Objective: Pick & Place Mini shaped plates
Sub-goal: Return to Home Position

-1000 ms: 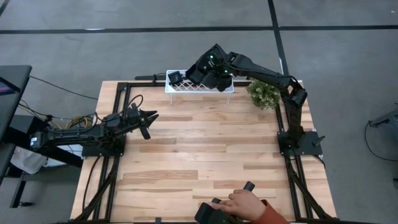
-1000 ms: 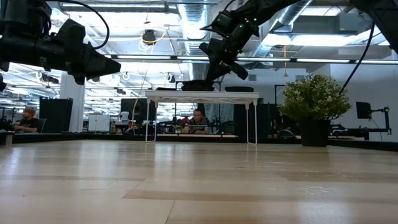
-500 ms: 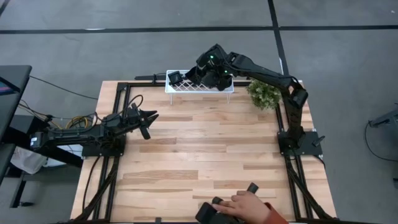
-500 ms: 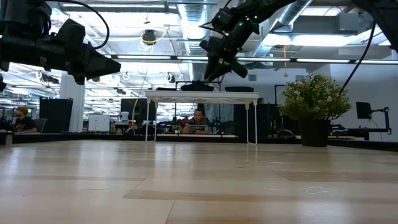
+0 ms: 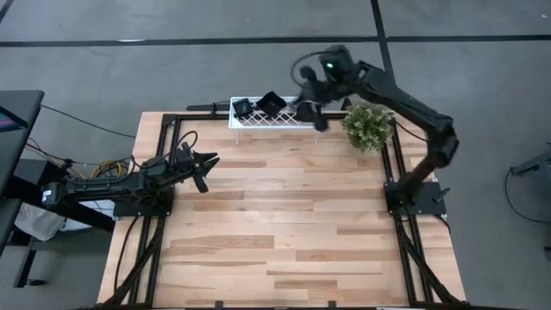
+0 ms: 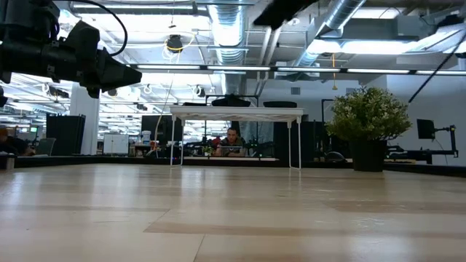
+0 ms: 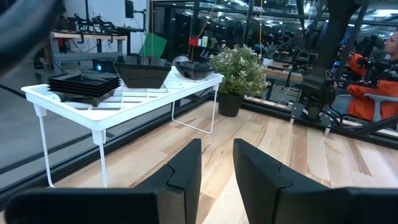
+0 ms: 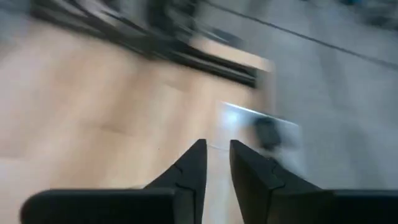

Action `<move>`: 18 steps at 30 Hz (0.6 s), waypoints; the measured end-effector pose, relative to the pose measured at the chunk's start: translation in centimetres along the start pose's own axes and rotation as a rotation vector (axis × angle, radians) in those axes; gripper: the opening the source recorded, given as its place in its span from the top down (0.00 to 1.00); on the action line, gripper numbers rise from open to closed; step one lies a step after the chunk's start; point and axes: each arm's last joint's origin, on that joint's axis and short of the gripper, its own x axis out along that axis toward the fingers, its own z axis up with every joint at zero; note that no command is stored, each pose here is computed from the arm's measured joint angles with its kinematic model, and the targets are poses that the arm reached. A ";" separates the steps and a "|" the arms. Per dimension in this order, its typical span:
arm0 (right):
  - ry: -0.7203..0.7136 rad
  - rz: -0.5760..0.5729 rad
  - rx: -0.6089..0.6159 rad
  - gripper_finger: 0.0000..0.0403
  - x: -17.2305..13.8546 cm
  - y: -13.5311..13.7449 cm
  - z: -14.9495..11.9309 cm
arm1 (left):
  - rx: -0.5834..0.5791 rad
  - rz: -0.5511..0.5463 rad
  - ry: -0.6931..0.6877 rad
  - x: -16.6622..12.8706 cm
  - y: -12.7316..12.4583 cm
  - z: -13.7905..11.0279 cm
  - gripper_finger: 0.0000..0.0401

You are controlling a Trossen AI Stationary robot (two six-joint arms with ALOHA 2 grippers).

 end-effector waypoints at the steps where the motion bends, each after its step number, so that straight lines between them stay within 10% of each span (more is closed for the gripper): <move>1: -0.041 0.080 0.031 0.85 -0.6 0.8 -0.1 | -0.001 -0.001 0.001 0.0 0.0 0.0 0.76; 8: -0.104 0.282 0.189 0.98 -0.2 7.3 -4.2 | -0.002 -0.007 0.001 0.0 0.0 0.0 0.76; 18: -0.302 -0.005 0.277 0.98 2.1 16.5 -11.6 | -0.004 -0.008 -0.005 0.0 0.0 0.1 0.76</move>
